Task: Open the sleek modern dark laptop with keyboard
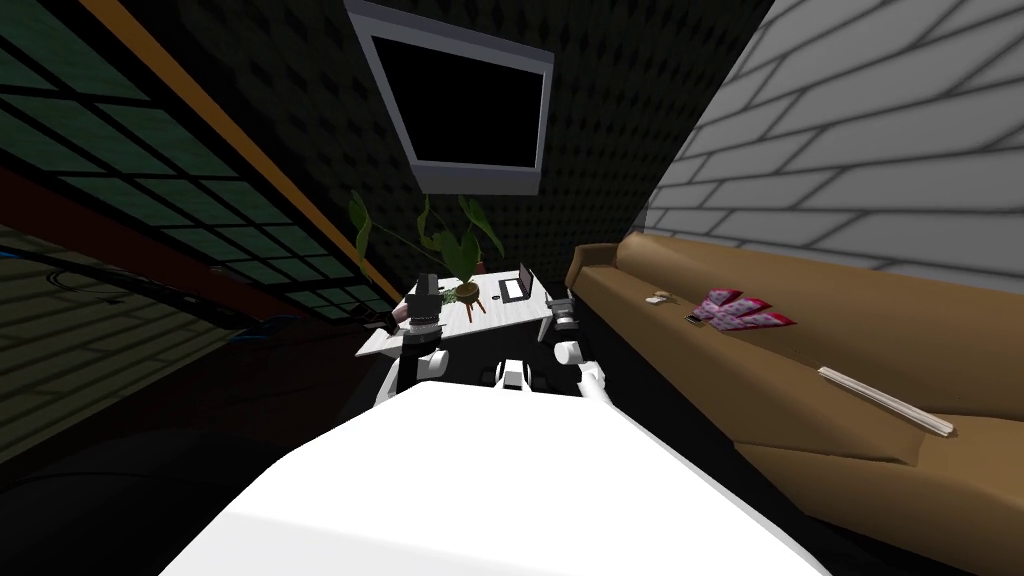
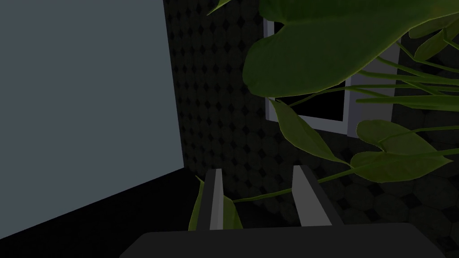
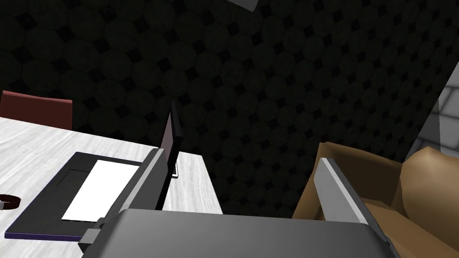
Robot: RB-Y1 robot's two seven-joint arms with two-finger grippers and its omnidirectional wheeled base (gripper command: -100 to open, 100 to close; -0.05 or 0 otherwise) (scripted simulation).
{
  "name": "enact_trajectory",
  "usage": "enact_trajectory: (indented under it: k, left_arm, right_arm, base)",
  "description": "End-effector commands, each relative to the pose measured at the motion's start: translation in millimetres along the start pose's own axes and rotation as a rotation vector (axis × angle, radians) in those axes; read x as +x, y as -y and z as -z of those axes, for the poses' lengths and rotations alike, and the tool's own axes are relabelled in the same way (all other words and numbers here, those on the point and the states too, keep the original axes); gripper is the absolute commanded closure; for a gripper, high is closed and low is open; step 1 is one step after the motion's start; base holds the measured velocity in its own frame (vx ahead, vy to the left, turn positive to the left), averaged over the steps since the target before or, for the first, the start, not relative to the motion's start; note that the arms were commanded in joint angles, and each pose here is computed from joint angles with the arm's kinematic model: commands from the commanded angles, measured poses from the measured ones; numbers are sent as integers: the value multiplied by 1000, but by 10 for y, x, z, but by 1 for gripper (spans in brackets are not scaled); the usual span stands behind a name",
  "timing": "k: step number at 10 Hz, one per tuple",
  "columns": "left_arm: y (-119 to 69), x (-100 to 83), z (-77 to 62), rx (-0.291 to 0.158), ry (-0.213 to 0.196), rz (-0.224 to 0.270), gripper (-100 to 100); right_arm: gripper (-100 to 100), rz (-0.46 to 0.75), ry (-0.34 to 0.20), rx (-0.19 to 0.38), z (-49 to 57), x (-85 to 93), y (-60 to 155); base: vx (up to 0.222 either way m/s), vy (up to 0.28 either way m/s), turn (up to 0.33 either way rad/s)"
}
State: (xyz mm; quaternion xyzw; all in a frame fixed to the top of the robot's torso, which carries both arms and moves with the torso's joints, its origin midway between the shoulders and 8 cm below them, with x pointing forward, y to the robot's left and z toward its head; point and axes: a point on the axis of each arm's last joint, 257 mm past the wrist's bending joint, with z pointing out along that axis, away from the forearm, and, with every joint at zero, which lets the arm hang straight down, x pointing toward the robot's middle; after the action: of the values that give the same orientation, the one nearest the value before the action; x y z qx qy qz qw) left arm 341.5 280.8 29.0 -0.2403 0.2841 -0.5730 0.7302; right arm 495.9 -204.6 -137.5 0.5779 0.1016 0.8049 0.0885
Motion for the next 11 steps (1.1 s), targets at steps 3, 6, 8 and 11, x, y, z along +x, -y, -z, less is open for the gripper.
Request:
enact_trajectory:
  k: [3,6,8,11]
  left_arm:
    - [0,0,0,0,0,0,0]
    - [0,0,0,0,0,0,0]
    - [0,0,0,0,0,0,0]
    - [0,0,0,0,0,0,0]
  right_arm:
    - [-100,-192,40,19,-75,-184,181]
    - [-100,-352,80,27,-135,-348,331]
    - [-100,-435,100,27,-162,-425,400]
    - [-100,-582,139,20,-207,-570,530]
  base:
    - [21,-35,49]
    - [31,-36,58]
    - [38,-38,77]
    - [67,-60,86]
